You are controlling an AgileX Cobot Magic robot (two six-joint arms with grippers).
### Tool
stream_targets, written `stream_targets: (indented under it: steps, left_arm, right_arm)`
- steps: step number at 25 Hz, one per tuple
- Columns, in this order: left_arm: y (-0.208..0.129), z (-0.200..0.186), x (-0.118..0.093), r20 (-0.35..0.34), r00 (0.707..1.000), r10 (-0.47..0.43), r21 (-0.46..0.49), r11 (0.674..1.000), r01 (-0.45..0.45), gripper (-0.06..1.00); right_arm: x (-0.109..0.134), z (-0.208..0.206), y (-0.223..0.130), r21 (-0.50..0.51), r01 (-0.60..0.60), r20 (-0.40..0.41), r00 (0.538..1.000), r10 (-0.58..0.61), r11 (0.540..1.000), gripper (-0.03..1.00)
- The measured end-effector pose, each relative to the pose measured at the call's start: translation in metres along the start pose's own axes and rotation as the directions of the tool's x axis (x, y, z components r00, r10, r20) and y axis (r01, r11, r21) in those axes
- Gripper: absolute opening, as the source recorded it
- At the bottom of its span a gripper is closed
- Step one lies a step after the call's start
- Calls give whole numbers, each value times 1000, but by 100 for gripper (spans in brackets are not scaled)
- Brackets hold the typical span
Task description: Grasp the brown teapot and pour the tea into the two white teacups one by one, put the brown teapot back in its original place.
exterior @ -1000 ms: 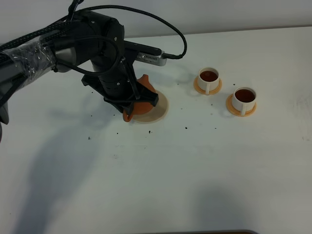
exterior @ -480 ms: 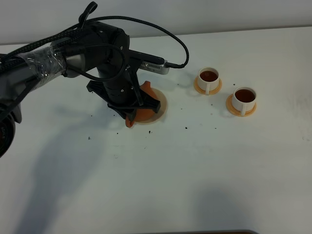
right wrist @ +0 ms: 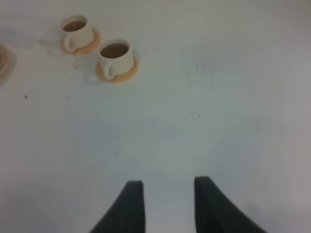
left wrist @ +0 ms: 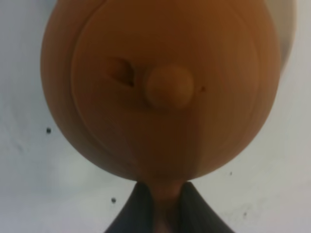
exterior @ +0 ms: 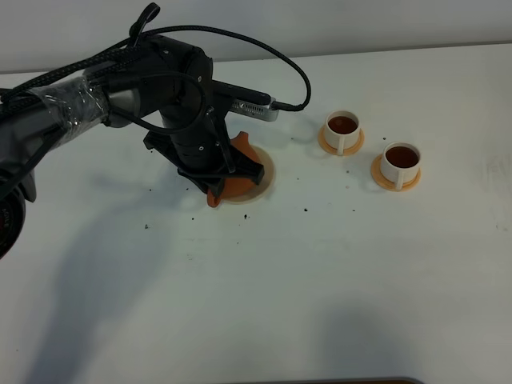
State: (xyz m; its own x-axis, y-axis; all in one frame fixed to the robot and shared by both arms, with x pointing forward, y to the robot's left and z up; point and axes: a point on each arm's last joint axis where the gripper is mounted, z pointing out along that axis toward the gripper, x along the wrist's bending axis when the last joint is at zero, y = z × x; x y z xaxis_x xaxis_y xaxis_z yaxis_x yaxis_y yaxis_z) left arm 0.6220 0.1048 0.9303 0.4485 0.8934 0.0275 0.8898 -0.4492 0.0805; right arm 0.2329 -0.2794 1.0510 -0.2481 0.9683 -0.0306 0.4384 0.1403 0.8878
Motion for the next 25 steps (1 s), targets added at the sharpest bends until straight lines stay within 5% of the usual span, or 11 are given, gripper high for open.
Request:
stream_targets:
  steps: [7, 14, 22, 25]
  left_arm:
    - [5, 1, 0, 3, 1000, -1, -49, 999, 1, 15]
    - [3, -5, -1, 13, 1000, -7, -45, 999, 8, 37]
    - [-30, -76, 1, 13, 1000, -12, 81, 997, 11, 41]
    - [-45, -104, 3, 11, 1000, -14, 30, 999, 13, 41]
  right_arm:
    - [0, 0, 0, 0, 0, 0, 1000, 0, 1000, 24]
    - [0, 0, 0, 0, 0, 0, 1000, 0, 1000, 24]
    - [0, 0, 0, 0, 0, 0, 1000, 0, 1000, 24]
    - [0, 0, 0, 0, 0, 0, 1000, 0, 1000, 24]
